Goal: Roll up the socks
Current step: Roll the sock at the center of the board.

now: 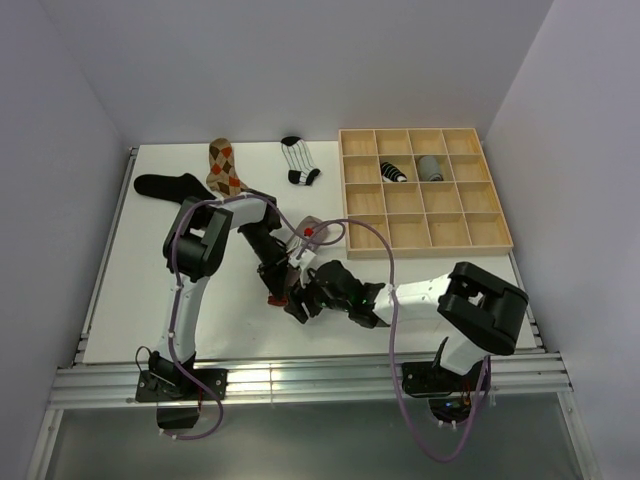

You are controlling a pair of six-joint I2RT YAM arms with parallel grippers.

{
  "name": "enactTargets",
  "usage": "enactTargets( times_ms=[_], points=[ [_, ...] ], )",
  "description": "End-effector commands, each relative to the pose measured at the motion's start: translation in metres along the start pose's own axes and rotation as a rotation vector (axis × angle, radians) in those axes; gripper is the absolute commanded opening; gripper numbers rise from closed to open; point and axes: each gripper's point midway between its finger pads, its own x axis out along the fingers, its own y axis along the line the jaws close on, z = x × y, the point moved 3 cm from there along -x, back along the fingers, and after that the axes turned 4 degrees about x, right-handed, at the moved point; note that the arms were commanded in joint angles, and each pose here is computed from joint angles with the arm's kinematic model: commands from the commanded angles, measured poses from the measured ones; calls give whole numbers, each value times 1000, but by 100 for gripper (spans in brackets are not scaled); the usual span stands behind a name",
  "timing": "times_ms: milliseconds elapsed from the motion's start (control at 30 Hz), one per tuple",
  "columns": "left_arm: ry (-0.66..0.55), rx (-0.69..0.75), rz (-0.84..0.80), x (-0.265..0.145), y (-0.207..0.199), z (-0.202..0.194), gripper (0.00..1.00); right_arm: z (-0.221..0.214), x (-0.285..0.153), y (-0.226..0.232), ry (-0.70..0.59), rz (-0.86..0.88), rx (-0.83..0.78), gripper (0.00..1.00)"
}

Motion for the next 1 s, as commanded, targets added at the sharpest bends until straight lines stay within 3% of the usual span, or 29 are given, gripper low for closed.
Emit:
enactTargets(
  times_ms=[0, 367, 467, 567, 700, 800, 967],
  points=[
    [-4, 19, 12, -1, 9, 5, 0, 29, 14, 10, -91, 5, -41, 69],
    [0, 20, 22, -1, 10, 4, 0, 18, 31, 1, -39, -46, -73, 59],
    [0, 18, 22, -1, 11, 3, 0, 14, 36, 0, -22, -47, -72, 51],
    [-3, 24, 22, 0, 10, 2, 1, 13, 39, -1, -22, -55, -58, 36],
    [-21, 40, 45, -1, 11, 4, 9, 11, 40, -4, -21, -64, -4, 16],
    [-62, 54, 73, -8, 7, 13, 21, 6, 40, -13, -16, -86, 57, 10],
    [-209, 89, 176, -36, 4, 35, 27, 4, 35, -22, 21, -37, 183, 2]
  ],
)
